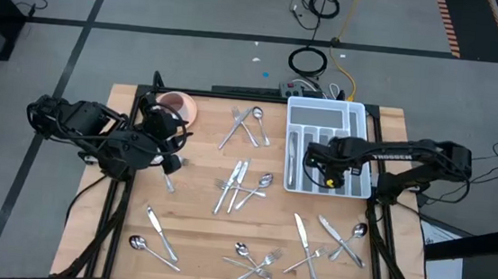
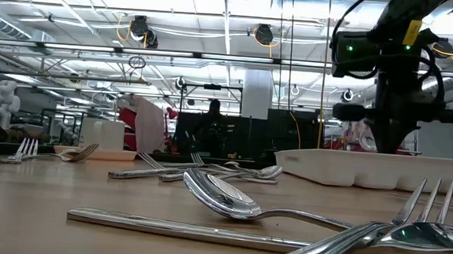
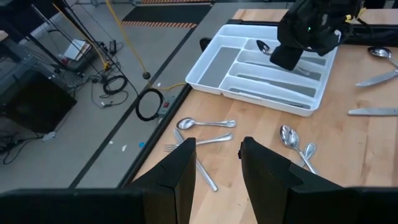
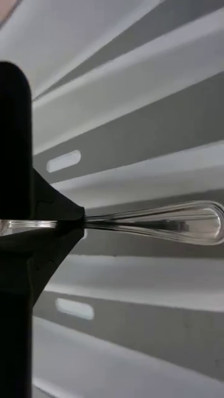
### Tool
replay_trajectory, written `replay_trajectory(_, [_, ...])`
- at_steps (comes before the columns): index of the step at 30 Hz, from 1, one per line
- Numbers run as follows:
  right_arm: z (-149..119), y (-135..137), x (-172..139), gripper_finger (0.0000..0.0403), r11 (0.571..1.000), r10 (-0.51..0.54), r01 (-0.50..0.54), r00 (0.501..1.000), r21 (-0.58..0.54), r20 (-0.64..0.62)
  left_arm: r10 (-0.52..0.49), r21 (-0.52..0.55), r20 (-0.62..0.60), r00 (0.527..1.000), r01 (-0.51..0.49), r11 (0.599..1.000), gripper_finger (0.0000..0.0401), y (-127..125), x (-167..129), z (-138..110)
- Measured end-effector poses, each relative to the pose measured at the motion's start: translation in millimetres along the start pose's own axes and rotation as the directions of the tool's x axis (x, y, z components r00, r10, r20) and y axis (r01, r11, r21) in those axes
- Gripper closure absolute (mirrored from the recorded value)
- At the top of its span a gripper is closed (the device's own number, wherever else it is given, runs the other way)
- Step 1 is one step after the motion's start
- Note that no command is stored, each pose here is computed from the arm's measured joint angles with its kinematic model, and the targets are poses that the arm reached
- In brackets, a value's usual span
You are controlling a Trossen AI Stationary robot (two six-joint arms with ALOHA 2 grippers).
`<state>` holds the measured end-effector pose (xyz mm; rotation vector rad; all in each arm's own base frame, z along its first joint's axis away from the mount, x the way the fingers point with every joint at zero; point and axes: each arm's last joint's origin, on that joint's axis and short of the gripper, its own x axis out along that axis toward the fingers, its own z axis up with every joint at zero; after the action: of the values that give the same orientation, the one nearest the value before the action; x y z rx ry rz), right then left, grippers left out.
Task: Sort silverware
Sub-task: Put the silver spoon into the white cutlery tray, then put the silver fork into the white cutlery tray
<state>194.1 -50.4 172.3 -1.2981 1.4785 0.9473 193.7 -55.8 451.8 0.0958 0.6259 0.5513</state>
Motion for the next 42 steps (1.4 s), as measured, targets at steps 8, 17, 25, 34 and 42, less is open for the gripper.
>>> replay_trajectory(8, [4.9, 0.3, 9.2, 0.0403, 0.999, -0.046, 0.046, 0.996, 0.002, 0.077, 0.003, 0.001, 0.001, 1.0, -0.003, 1.0, 0.0269, 0.1, 0.0, 0.0])
replay_trajectory(17, [5.8, -1.3, 11.2, 0.0392, 0.996, -0.075, 0.069, 0.992, 0.064, 0.099, 0.006, 0.008, -0.004, 1.0, -0.006, 1.0, 0.0269, 0.4, 0.0, -0.7])
replay_trajectory(25, [5.5, -2.9, 11.1, 0.0342, 0.984, -0.09, 0.074, 0.991, 0.163, 0.097, 0.013, 0.026, -0.019, 1.0, -0.013, 1.0, 0.0269, 1.4, 0.0, -2.6])
replay_trajectory(34, [-7.4, -9.1, -2.1, 0.0315, 0.923, -0.116, 0.141, 0.989, 0.359, -0.088, 0.017, 0.031, -0.018, 1.0, -0.016, 0.999, 0.0269, 1.5, 0.0, -2.6])
replay_trajectory(42, [-31.9, -28.1, -85.5, 0.0319, 0.493, -0.378, 0.303, 0.919, 0.815, -0.112, 0.015, 0.021, -0.016, 1.0, -0.015, 1.0, 0.0269, 1.3, 0.0, -2.3])
